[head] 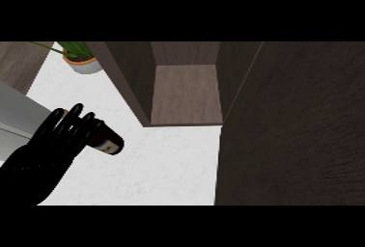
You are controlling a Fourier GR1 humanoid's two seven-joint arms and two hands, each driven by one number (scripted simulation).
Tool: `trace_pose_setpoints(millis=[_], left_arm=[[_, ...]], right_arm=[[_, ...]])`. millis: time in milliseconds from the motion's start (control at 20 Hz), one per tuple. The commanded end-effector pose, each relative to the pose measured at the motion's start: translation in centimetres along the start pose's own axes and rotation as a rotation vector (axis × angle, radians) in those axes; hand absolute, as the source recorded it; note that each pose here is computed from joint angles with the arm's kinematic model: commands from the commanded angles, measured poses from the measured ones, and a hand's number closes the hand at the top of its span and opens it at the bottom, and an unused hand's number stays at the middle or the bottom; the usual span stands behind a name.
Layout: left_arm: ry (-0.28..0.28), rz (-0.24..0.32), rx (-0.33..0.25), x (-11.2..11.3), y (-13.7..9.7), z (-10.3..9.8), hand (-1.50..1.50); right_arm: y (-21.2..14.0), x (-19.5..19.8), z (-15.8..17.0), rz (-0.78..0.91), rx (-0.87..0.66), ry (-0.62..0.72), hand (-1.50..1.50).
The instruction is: Pick up the wine, place it into the cabinet and close the cabinet
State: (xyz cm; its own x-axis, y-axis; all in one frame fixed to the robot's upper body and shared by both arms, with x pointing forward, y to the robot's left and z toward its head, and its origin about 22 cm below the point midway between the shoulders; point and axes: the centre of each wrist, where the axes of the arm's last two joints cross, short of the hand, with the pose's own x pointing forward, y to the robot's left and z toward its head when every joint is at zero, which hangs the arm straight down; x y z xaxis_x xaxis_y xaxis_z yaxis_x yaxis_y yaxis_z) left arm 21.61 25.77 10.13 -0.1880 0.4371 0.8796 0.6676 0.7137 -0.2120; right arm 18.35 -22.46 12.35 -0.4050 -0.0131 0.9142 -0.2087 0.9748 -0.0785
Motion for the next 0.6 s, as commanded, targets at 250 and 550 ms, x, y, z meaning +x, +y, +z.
trace_pose_setpoints(millis=[250,550], left_arm=[[0.055,0.211,-0.13,7.6,4.9,1.6,-1.5],[0.077,0.26,-0.104,11.2,5.0,1.0,-1.5]], right_arm=[[-0.1,4.9,1.8,-0.052,0.06,0.031,-1.5],[1.6,7.4,3.1,-0.042,0.058,0.046,-1.5]])
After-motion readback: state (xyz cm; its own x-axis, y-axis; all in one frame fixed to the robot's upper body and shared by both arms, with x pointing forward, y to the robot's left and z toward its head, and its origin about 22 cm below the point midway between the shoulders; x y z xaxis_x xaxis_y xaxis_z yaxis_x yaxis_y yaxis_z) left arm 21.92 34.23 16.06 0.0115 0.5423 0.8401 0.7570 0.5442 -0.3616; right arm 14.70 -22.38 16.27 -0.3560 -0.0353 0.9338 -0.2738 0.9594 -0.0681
